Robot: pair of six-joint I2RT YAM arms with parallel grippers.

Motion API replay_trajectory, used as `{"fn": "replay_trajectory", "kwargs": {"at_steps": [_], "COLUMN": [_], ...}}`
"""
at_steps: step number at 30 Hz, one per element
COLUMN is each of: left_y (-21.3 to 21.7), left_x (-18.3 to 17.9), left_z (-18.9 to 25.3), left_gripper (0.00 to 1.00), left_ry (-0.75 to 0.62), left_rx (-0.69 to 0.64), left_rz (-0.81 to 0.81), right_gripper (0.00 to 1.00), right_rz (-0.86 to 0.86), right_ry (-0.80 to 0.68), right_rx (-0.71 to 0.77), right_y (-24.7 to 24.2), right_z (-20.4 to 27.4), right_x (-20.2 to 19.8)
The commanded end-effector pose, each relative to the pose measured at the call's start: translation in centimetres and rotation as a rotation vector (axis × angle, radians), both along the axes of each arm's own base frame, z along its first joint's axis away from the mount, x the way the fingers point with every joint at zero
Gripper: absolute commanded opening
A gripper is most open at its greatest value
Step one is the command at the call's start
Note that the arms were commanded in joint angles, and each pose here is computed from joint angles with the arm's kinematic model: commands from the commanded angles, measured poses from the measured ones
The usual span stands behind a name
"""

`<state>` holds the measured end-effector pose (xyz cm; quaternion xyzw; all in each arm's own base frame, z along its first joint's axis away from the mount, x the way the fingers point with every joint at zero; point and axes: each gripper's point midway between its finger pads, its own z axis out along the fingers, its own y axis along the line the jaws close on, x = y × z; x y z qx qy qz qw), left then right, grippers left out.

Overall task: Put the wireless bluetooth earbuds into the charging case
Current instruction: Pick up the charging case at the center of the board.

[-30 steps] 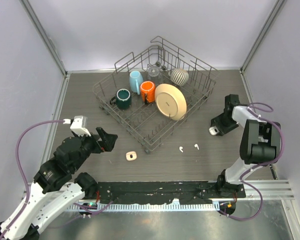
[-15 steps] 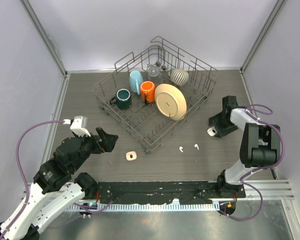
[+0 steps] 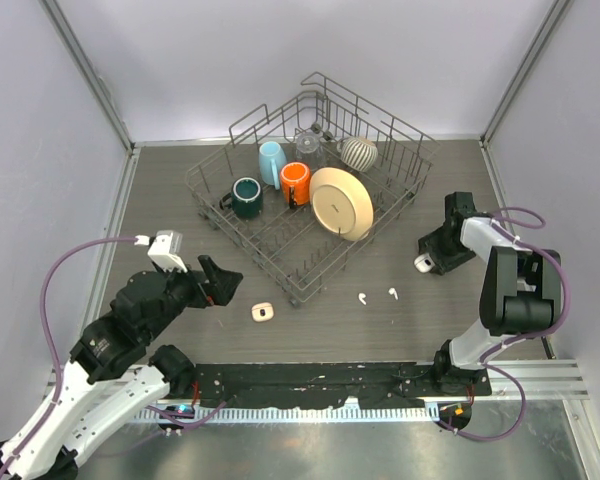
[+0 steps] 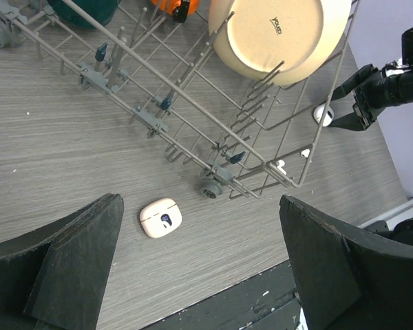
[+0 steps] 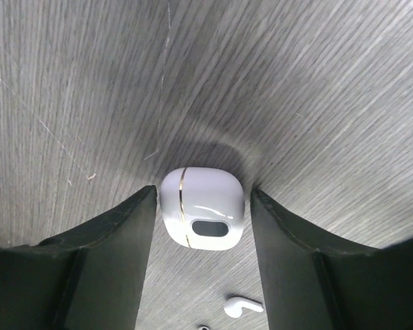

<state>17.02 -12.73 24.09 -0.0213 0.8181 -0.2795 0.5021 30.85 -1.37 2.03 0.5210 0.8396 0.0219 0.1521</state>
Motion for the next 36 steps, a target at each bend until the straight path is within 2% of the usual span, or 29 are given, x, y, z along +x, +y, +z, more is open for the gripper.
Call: {"fn": "replay_trajectory", "kwargs": {"at_steps": [1, 12, 20, 25, 31, 33, 34, 35, 36], "left_y": [-0.6, -1.3, -1.6, -1.6, -1.5, -1.2, -1.0, -0.7, -0.5], "left_x": [0.0, -0.1, 0.0, 0.0, -0.2, 0.1, 0.1, 0.2, 0.2], "left_z": [2.0, 1.4, 1.2, 1.2, 1.6, 2.0, 2.1, 2.4, 2.7], "left_gripper": [1.0, 1.0, 1.0, 1.0, 1.0, 1.0, 1.0, 1.0, 1.0], "left_ry": [-0.053, -0.038, -0.032, -0.03, -0.045, -0.055, -0.056, -0.069, -0.08], "left_rx": [-0.066, -0.069, -0.067, -0.067, -0.08, -0.103, -0.11, -0.118, -0.126], "left_rz": [-0.021, -0.049, -0.058, -0.061, -0.064, -0.03, -0.016, -0.003, 0.005], "right_gripper": [0.66, 0.68, 0.68, 0.64, 0.55, 0.47, 0.41, 0.25, 0.18], "right_rz": [0.023, 0.175, 0.203, 0.202, 0.19, 0.189, 0.186, 0.183, 0.181], "right_ry": [-0.039, -0.031, -0.033, -0.018, -0.007, -0.01, -0.012, -0.016, -0.031], "right_rx": [-0.044, -0.085, -0.075, -0.066, -0.072, -0.072, -0.075, -0.074, -0.078], "right_y": [-0.5, -0.6, -0.1, 0.0, -0.1, -0.1, -0.2, -0.2, -0.2], "right_z": [1.1, 1.3, 0.9, 0.2, -0.2, -0.2, -0.1, 0.0, 0.4], "right_x": [0.0, 1.1, 1.1, 0.8, 0.4, 0.4, 0.4, 0.4, 0.4]}}
